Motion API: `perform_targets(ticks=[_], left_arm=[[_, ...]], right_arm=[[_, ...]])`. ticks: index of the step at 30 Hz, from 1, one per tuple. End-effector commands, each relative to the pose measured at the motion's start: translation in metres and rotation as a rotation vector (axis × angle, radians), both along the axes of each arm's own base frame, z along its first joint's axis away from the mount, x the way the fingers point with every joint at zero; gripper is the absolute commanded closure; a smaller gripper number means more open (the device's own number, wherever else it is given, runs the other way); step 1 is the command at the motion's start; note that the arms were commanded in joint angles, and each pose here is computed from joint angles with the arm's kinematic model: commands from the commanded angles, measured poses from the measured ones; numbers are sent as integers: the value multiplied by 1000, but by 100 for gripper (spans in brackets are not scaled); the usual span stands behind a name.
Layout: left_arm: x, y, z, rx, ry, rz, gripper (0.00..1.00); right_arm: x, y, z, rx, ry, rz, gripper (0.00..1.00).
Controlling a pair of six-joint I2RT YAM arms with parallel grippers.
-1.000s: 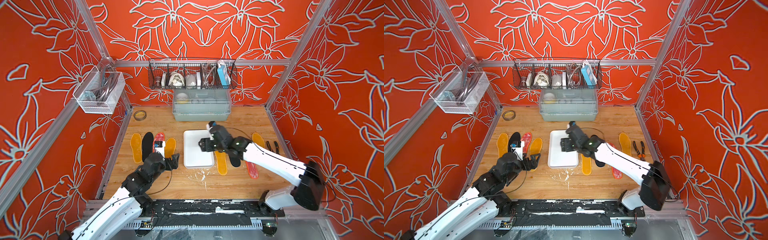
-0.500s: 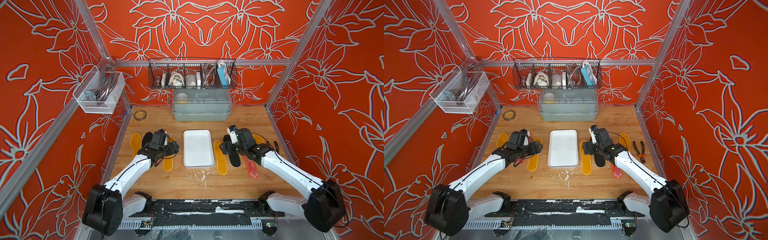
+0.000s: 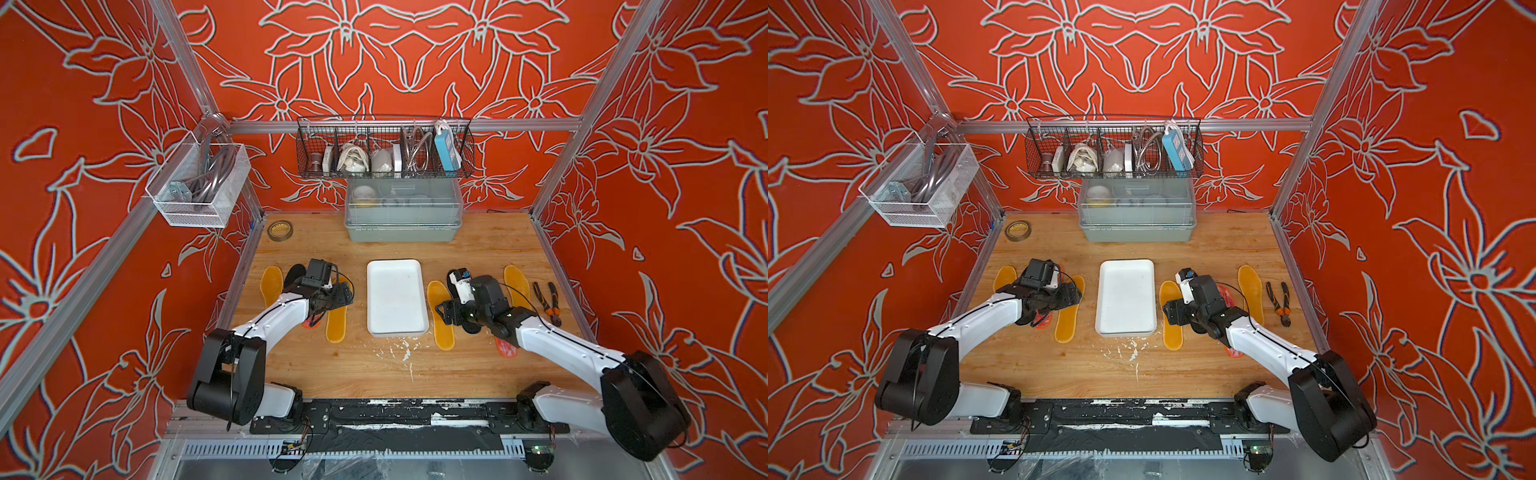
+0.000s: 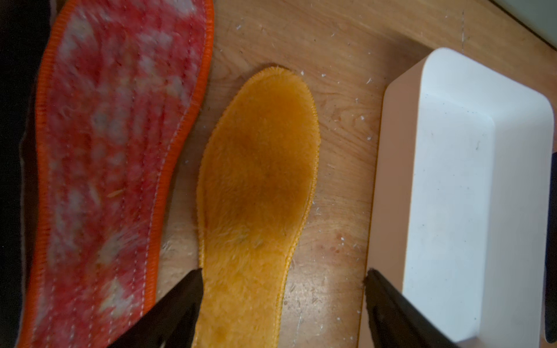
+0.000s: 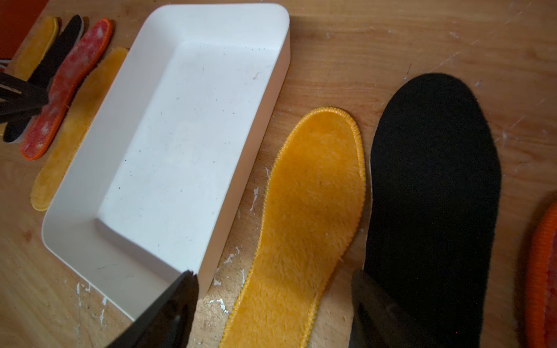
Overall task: Put the insoles into the storage box
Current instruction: Pick up the insole from the center of the board.
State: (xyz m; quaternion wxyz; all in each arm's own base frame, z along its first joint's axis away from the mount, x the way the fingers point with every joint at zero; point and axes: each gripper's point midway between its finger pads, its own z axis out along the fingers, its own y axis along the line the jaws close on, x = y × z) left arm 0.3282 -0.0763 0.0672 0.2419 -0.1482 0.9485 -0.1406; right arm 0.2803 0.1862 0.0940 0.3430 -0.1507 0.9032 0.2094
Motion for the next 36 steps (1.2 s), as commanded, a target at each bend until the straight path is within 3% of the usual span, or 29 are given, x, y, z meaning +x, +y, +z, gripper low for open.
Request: perform_targets(ticks=[1,12,17,24,27,31,36], left_arm=[[5,6,-3,28,7,1,16],[7,8,-21,32,62,-18,22],[9,4,-29,24,96,-40,36],[7,9,-34,45,106,-19,43],[4,12,-28,50,91,-10,34],[1,19,-14,73,43,20,34],[-6,27,-28,117,106,34,29]], right_arm=[[8,2,19,50,-84,-13,18],[8,-4,25,60,-110,-47,17],[8,-6,28,62,-124,-57,16],[9,-8,27,60,-125,-71,14],[9,-9,26,55,-124,-76,13],[9,-8,25,56,-121,-72,13],[9,-8,23,49,-118,-67,12]])
